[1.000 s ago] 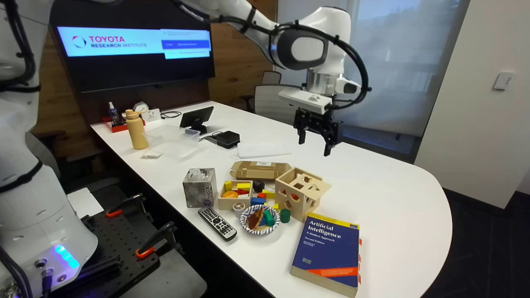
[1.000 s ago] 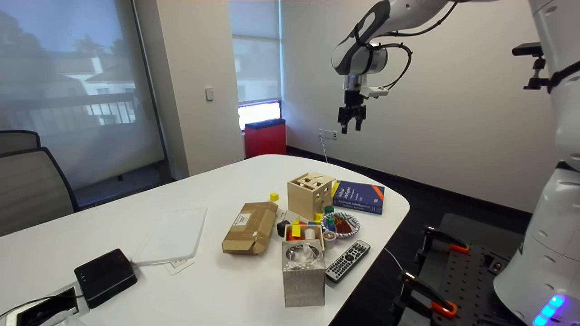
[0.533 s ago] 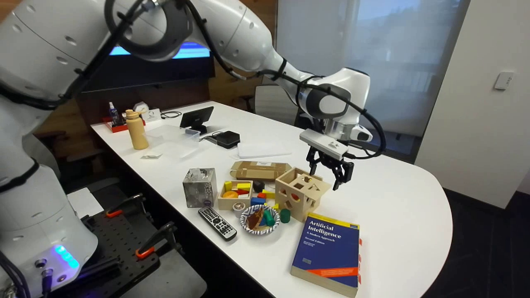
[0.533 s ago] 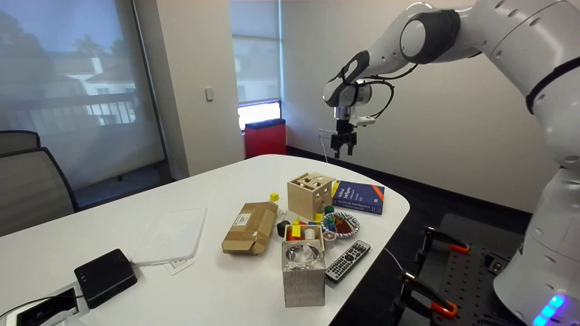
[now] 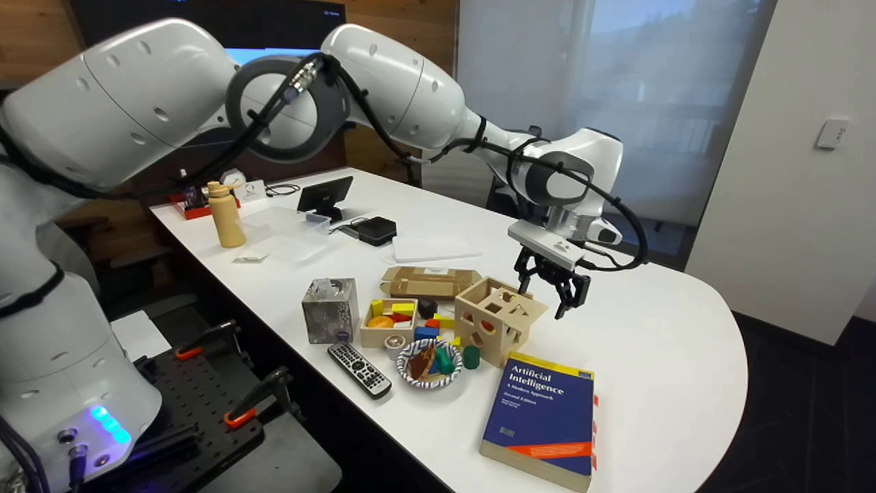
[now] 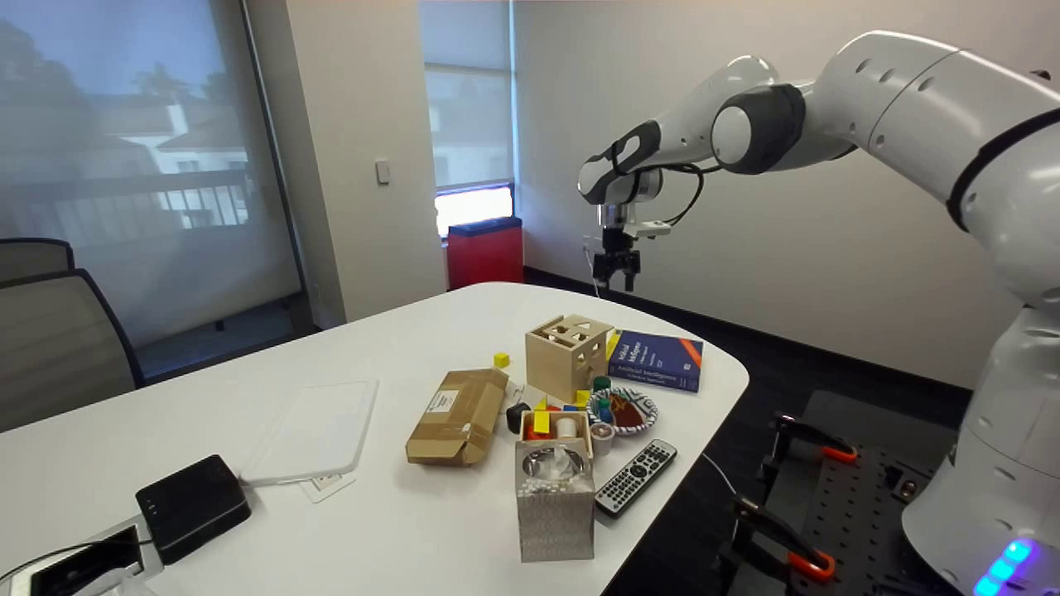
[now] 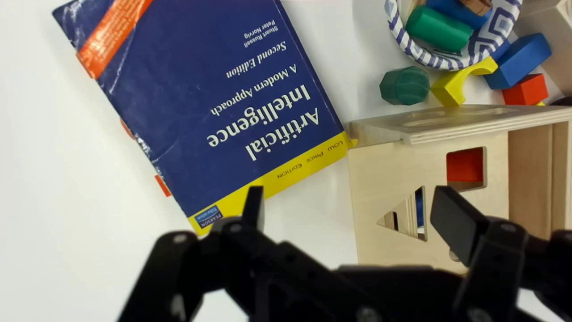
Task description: Close the box
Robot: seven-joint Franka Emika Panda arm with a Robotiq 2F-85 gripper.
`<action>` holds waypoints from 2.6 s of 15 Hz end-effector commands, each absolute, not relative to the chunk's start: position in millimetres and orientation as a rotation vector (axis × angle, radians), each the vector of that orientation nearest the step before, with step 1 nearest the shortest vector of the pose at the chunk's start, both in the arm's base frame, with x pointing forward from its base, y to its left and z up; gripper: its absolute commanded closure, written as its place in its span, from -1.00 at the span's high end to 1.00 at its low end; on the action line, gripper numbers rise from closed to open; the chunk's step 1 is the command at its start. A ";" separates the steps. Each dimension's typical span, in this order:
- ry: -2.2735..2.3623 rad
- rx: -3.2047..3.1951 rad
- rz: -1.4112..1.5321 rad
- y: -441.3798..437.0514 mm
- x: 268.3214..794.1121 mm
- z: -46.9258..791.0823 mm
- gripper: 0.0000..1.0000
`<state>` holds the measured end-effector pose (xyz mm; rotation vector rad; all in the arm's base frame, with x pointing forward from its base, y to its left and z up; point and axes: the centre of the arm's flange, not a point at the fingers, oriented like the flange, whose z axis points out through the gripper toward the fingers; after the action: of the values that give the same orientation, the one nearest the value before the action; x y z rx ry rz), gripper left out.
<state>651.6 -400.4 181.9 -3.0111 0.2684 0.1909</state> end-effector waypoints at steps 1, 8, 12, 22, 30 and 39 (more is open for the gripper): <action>0.337 -3.004 0.228 -427.0 684.0 164.0 1.00; 0.391 -2.995 0.257 -429.9 692.8 124.7 1.00; 0.462 -3.003 0.227 -432.0 694.8 121.9 1.00; 0.479 -2.965 0.211 -414.6 702.7 106.1 1.00; 0.399 -2.918 0.174 -384.7 720.5 105.6 1.00; 0.338 -2.887 0.137 -358.6 730.7 114.6 1.00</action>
<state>700.3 -347.8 113.1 -2.9082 0.3690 0.1275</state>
